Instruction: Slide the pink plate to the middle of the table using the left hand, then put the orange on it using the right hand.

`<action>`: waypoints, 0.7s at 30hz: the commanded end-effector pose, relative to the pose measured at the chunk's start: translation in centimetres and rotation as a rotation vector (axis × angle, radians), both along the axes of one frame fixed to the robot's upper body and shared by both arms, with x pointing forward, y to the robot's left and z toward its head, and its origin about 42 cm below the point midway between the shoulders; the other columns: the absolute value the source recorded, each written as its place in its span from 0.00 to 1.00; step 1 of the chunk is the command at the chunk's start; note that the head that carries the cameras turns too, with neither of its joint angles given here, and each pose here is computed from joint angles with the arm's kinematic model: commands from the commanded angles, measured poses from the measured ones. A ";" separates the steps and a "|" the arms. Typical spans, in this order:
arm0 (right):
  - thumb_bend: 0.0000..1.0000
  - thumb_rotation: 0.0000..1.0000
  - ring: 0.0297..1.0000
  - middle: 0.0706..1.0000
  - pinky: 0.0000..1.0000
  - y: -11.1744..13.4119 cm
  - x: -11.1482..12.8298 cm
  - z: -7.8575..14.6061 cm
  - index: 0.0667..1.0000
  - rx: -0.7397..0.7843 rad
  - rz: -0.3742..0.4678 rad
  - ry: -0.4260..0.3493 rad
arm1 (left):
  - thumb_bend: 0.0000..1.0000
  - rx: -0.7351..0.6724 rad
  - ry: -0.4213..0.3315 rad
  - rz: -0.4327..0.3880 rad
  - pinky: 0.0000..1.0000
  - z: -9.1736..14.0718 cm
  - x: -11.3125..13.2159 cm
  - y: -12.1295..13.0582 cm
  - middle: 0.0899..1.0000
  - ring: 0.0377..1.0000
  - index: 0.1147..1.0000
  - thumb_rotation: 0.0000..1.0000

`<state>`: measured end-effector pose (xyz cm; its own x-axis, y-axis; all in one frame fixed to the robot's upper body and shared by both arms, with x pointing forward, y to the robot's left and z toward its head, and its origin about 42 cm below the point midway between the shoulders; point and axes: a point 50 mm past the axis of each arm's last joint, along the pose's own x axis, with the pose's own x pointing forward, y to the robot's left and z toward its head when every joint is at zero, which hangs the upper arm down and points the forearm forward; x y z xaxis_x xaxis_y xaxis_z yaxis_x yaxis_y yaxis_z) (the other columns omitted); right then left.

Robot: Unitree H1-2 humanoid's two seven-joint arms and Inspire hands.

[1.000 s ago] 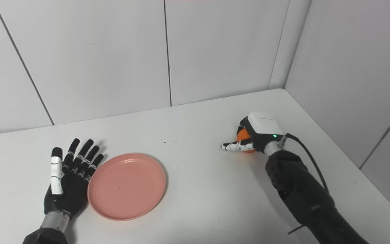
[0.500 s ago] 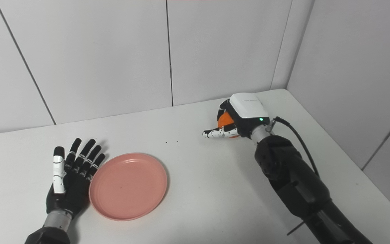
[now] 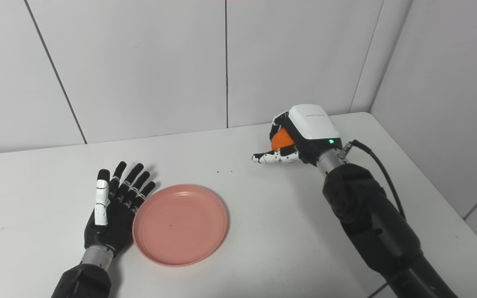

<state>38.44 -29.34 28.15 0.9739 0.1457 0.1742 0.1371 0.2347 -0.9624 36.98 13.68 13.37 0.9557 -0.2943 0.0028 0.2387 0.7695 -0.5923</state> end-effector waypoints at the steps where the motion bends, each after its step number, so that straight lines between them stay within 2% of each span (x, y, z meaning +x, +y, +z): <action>1: 0.52 0.45 0.13 0.16 0.11 0.7 0.2 3.2 0.23 -0.018 0.046 -0.103 | 0.77 0.019 0.086 -0.010 0.87 -1.8 -0.9 -0.8 0.85 0.89 1.00 0.69; 4: 0.52 0.46 0.14 0.19 0.12 1.3 0.1 3.4 0.28 -0.016 0.059 -0.106 | 0.77 0.019 0.084 -0.011 0.87 -1.8 -0.8 -0.9 0.85 0.89 1.00 0.69; 10: 0.52 0.45 0.12 0.15 0.10 2.8 0.3 3.9 0.22 0.012 0.094 -0.127 | 0.78 0.033 0.085 -0.012 0.85 -1.8 -0.8 -1.1 0.84 0.88 1.00 0.70; 16: 0.52 0.46 0.13 0.17 0.11 5.6 0.2 5.2 0.25 0.033 0.200 -0.168 | 0.77 0.024 0.091 -0.010 0.86 -1.7 -1.1 -1.7 0.85 0.89 1.00 0.69; 21: 0.52 0.51 0.20 0.25 0.17 7.7 0.0 6.2 0.34 0.053 0.231 -0.173 | 0.77 0.026 0.090 -0.010 0.85 -1.7 -1.1 -2.0 0.84 0.88 1.00 0.69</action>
<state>38.39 -22.16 31.48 0.9066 0.3304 0.2623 0.1494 0.3299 -0.9321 36.72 12.21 13.41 0.9530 -0.3030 -0.0026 0.2429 0.7689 -0.5914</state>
